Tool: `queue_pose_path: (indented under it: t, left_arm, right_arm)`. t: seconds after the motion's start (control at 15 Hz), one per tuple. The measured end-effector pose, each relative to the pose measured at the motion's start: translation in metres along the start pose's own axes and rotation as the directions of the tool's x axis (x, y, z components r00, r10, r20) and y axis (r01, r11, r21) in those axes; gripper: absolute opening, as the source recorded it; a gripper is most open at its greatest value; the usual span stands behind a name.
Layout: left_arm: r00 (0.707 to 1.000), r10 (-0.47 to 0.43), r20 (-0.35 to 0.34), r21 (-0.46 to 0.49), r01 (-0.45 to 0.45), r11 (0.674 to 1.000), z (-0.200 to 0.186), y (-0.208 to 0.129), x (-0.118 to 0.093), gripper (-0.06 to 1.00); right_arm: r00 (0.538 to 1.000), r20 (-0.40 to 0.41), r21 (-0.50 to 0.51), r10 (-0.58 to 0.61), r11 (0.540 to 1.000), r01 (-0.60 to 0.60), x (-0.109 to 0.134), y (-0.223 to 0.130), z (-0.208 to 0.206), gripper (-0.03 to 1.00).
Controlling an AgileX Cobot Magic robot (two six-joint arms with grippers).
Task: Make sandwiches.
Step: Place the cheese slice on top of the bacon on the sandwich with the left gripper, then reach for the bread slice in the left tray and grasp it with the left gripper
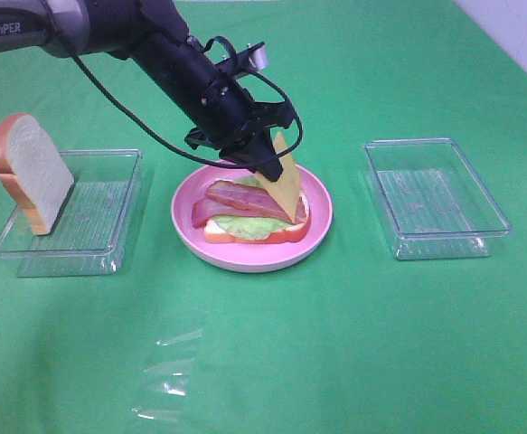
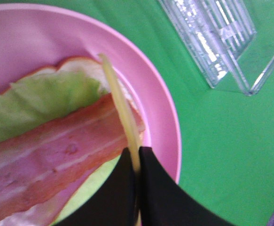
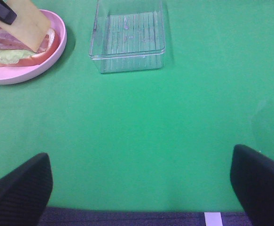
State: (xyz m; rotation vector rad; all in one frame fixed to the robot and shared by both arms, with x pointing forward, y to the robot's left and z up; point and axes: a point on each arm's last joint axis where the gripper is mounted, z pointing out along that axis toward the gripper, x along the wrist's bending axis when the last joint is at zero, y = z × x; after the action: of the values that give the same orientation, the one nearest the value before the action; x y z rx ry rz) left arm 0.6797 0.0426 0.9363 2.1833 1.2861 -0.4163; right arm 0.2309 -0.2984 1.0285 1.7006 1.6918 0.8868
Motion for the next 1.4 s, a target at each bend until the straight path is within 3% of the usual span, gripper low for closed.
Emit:
queue_pose_path:
  t: [0.27,0.53,0.67,0.73,1.0,1.13,1.4]
  left_arm:
    - [0.992,0.005,-0.122,0.049,0.001,0.999,-0.001,-0.004,0.011,0.00]
    - [0.989,-0.013,-0.145,0.053,0.021,0.998,-0.001,-0.005,0.013,0.00]
    - [0.985,-0.020,-0.169,0.060,0.030,0.998,-0.002,-0.006,0.015,0.16]
    - [0.982,-0.005,-0.191,0.076,0.019,0.997,-0.006,-0.005,0.015,0.41]
    - [0.959,0.028,-0.281,0.063,-0.011,0.998,-0.035,0.011,0.005,0.91]
    - [0.938,0.025,-0.345,0.014,-0.022,1.000,-0.057,0.019,-0.002,0.98]
    - [0.885,-0.004,-0.466,-0.079,-0.038,0.996,-0.104,0.024,-0.019,0.99]
  right_arm:
    - [1.000,0.000,0.000,0.000,1.000,0.000,0.000,0.000,0.000,0.98]
    - [1.000,0.000,0.000,0.000,1.000,0.000,0.000,0.000,0.000,0.98]
    - [1.000,0.000,0.000,0.000,1.000,0.000,0.000,0.000,0.000,0.98]
    - [1.000,0.000,0.000,0.000,1.000,0.000,0.000,0.000,0.000,0.98]
    - [1.000,0.000,0.000,0.000,1.000,0.000,0.000,0.000,0.000,0.98]
    - [1.000,0.000,0.000,0.000,1.000,0.000,0.000,0.000,0.000,0.98]
    - [1.000,0.000,0.000,0.000,1.000,0.000,0.000,0.000,0.000,0.98]
